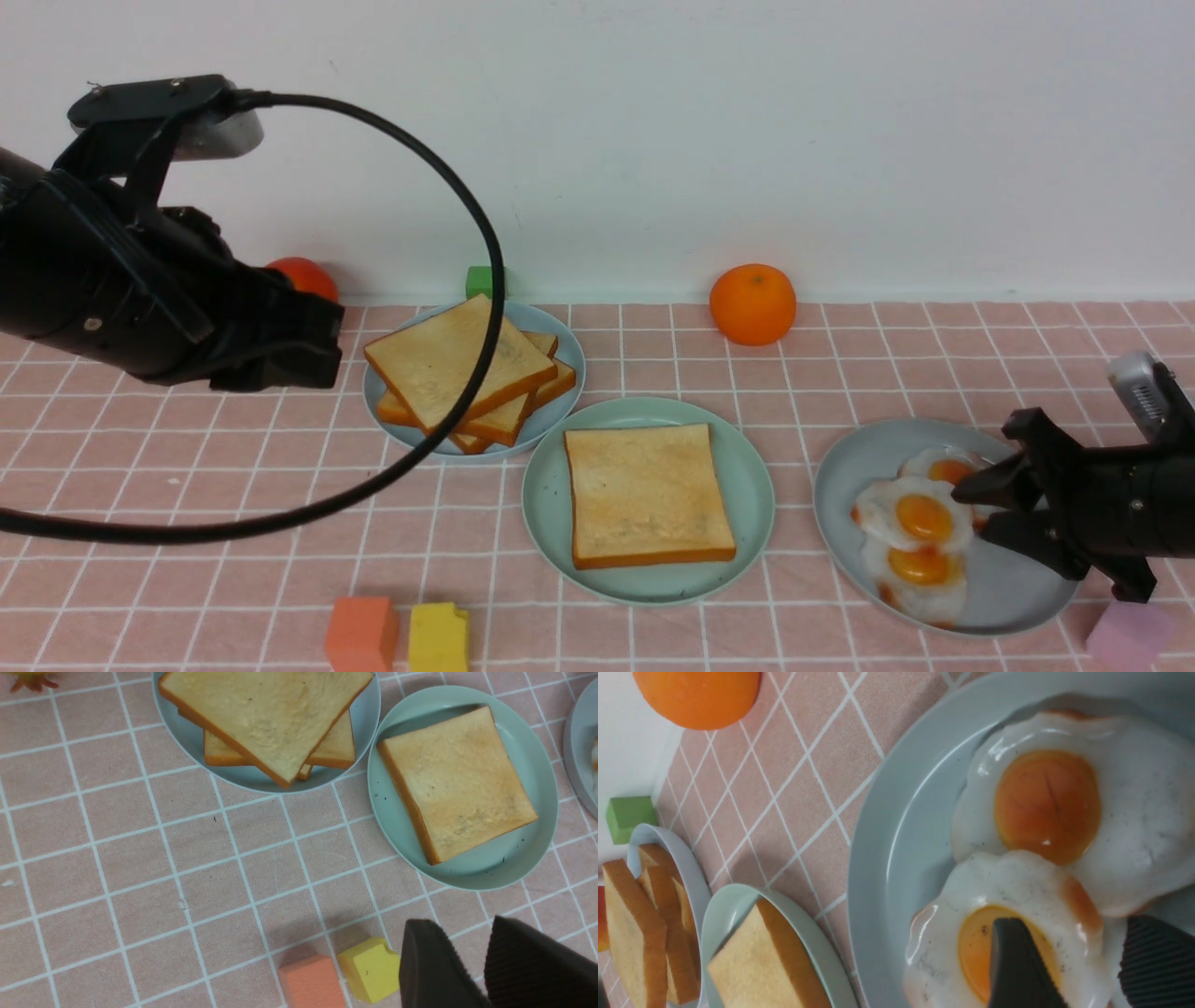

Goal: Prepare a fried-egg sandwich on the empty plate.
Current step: Use the right arm to grab a fried egg

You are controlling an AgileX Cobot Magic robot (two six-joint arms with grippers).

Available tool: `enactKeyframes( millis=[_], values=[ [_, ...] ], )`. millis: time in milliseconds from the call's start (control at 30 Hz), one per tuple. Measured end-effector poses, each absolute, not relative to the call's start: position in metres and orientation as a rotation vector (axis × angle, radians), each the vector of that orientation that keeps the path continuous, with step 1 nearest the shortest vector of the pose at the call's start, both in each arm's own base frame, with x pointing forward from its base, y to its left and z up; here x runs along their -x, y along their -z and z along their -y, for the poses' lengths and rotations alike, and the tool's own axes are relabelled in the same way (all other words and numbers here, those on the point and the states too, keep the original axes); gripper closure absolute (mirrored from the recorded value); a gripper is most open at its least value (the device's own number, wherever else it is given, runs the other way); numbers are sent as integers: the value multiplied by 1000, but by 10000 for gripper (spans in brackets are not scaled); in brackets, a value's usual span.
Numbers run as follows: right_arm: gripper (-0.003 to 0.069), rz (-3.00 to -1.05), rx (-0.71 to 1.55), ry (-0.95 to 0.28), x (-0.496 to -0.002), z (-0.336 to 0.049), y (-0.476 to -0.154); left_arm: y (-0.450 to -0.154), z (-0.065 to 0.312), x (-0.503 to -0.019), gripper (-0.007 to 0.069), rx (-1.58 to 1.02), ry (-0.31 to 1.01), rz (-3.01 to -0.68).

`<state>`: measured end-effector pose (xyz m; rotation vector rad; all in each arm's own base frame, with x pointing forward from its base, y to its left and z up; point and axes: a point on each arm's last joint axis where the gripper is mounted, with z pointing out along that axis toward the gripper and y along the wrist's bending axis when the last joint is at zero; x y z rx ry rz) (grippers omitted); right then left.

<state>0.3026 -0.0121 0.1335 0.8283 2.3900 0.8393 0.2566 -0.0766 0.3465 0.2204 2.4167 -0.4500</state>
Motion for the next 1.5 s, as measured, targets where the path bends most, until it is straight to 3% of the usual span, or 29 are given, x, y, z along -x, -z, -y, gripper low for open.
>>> enactKeyframes(
  millis=[767, 900, 1167, 1500],
  values=[
    [314, -2415, -856, -850, -299, 11, -123, -347, 77, -257, 386, -220, 450, -2416],
    [357, -2409, -881, -932, -303, 8, -114, -347, 77, -257, 386, -220, 450, -2416],
    [578, -2425, -856, -1006, -301, 3, -107, -347, 77, -257, 386, -220, 449, -2416],
    [585, -2420, -835, -982, -300, 4, -113, -347, 77, -257, 386, -220, 449, -2416]
  ],
)
